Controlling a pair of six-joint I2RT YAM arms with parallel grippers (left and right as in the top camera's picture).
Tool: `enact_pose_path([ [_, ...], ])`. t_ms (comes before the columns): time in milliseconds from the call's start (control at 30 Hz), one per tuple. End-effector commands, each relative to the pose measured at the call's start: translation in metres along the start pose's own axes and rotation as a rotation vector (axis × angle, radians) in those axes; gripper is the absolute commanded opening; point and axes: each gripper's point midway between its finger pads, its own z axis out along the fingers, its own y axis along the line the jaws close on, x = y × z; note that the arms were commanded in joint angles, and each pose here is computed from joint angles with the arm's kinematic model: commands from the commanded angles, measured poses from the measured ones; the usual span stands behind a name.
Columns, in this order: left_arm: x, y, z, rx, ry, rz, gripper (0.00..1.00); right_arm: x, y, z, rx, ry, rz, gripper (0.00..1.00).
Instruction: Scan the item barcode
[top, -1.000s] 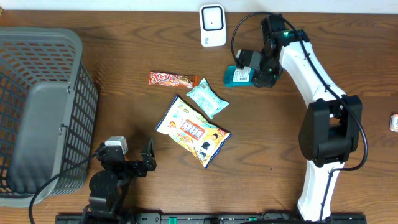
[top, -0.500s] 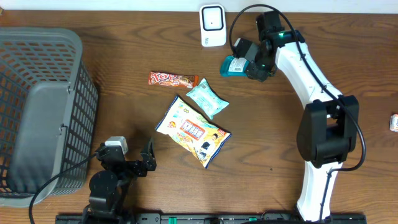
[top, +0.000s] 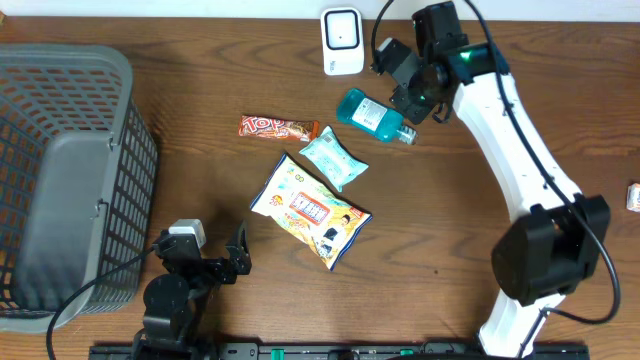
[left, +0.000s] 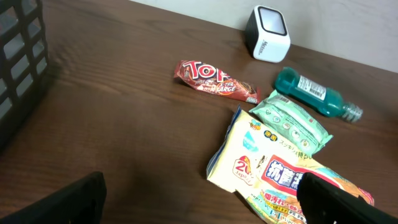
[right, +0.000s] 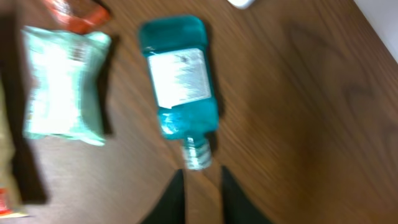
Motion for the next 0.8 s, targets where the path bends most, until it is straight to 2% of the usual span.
enact_pose_path([
  [0, 0.011, 0.004, 0.002, -0.012, 0.032, -0.012, 0.98, -0.018, 0.025, -0.004, -0.138, -0.09, 0.03, 0.34],
  [133, 0.011, 0.004, 0.002, -0.013, 0.032, -0.012, 0.98, -0.018, 0.029, 0.021, -0.177, -0.088, -0.031, 0.55],
  [200, 0.011, 0.004, 0.002, -0.013, 0.032, -0.012, 0.98, -0.009, 0.026, 0.054, -0.165, -0.033, -0.045, 0.65],
  [333, 0.011, 0.004, 0.002, -0.012, 0.031, -0.012, 0.98, 0.016, 0.021, 0.105, -0.106, 0.105, -0.057, 0.66],
  [533, 0.011, 0.004, 0.002, -0.012, 0.032, -0.012, 0.98, 0.031, 0.029, 0.149, -0.03, 0.218, -0.111, 0.82],
  [700, 0.011, 0.004, 0.002, -0.013, 0.032, -0.012, 0.98, 0.031, 0.006, 0.173, 0.184, 0.28, -0.163, 0.84],
  [767, 0.011, 0.004, 0.002, -0.013, 0.032, -0.012, 0.98, 0.036, 0.008, 0.184, 0.197, 0.303, -0.175, 0.83],
])
